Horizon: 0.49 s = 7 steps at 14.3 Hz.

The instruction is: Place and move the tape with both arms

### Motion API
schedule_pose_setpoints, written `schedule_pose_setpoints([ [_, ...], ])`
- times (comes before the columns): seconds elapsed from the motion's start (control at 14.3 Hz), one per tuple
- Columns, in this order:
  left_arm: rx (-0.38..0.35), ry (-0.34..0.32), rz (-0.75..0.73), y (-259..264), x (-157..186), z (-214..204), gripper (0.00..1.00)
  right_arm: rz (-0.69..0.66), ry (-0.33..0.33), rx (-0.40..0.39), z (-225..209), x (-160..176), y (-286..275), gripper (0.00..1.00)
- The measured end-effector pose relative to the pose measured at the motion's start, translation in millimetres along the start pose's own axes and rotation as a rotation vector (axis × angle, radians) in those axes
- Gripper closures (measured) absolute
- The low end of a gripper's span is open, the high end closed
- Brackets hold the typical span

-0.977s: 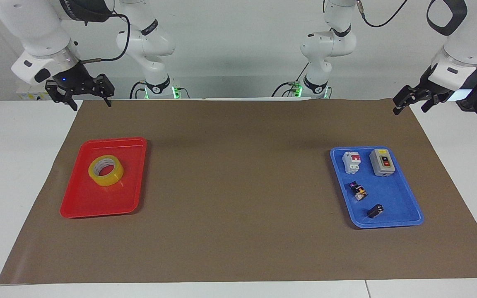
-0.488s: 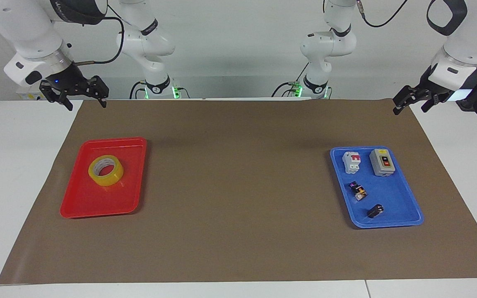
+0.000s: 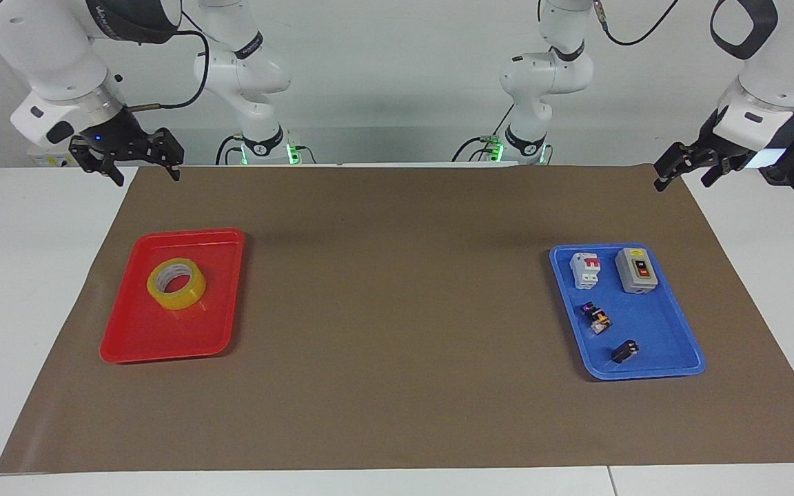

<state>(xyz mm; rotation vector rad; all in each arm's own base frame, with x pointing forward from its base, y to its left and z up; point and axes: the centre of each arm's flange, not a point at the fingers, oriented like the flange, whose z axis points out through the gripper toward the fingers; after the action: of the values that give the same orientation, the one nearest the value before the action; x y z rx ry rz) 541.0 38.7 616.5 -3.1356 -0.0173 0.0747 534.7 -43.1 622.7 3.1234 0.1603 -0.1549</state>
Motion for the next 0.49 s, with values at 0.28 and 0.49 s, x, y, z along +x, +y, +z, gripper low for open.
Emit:
schedule_pose_setpoints([
  [0.28,0.000,0.000,0.000,0,0,0,0.00,0.024,0.013,0.000,-4,-2,13,0.00],
  [0.49,0.000,0.000,0.000,0,0,0,0.00,0.036,0.013,0.000,-4,-3,19,0.00],
])
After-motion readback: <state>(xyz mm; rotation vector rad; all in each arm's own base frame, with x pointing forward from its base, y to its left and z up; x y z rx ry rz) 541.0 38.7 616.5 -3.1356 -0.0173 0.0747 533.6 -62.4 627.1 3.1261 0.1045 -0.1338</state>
